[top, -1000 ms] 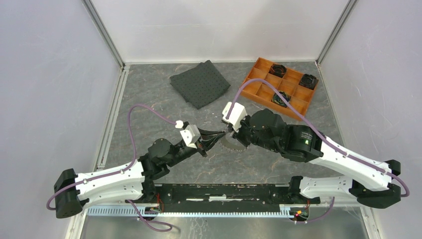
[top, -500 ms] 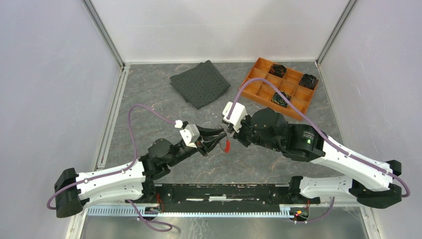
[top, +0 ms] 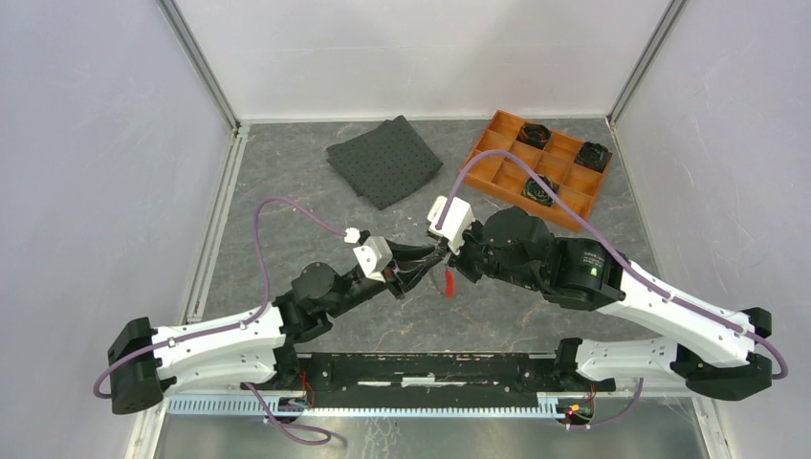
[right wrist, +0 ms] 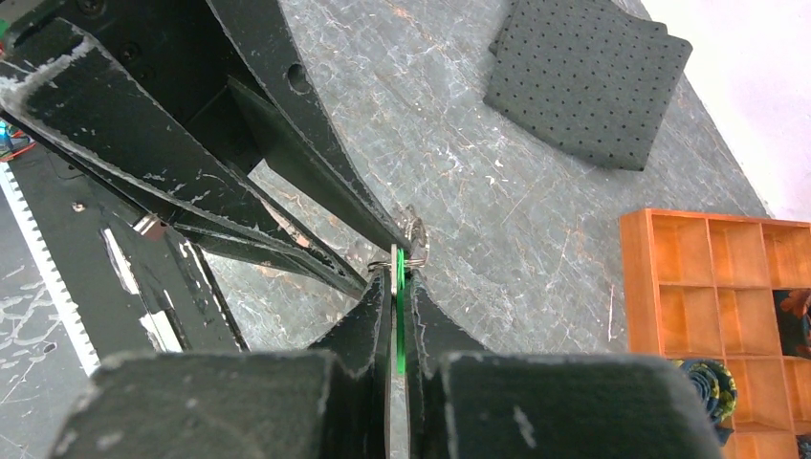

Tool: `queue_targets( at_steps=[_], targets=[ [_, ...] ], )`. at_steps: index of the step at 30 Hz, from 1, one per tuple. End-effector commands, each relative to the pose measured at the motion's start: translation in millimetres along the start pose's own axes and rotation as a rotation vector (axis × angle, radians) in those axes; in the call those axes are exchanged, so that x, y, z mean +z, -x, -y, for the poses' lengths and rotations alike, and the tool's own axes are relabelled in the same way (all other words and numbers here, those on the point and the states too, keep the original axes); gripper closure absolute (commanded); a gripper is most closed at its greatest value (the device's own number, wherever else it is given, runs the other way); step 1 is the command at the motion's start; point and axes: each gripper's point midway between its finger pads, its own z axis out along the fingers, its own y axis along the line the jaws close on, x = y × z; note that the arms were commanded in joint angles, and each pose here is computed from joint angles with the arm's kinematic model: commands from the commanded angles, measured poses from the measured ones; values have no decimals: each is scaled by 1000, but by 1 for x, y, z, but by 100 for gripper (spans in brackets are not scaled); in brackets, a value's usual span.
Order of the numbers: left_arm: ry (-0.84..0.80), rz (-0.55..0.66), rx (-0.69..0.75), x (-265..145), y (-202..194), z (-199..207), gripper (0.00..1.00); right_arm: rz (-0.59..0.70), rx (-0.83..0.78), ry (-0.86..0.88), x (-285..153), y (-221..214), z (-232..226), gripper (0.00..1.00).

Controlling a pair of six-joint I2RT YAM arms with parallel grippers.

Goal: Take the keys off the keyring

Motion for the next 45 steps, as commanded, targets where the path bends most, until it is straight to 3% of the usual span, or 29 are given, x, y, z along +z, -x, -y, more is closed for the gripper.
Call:
queue_targets(
  at_steps=[1,8,11,14,16,27,33,39,45],
  targets=[
    [-20,87,2,9,33,5,67,84,4,4,-9,25,3,99],
    [-8,92,2,11,35,3,70,75,3,11,-7,21,1,99],
    [-1,87,2,12,33,2,79,77,4,10,-8,21,1,99],
    [11,94,1,11,33,0,95,70,6,-3,-8,18,3,99],
    [15,99,0,10,33,-1,98,58,9,-22,-8,13,6,99],
    [-2,128,-17,2,33,4,98,-12,19,-132,-12,-20,22,99],
    [-7,117,-24,3,29,5,98,15,14,-107,-12,-6,19,99],
    [-5,107,-35,3,27,5,75,41,-3,-51,-12,9,12,99],
    [-6,101,-27,4,28,5,73,45,-12,-36,-11,13,10,99]
  ],
)
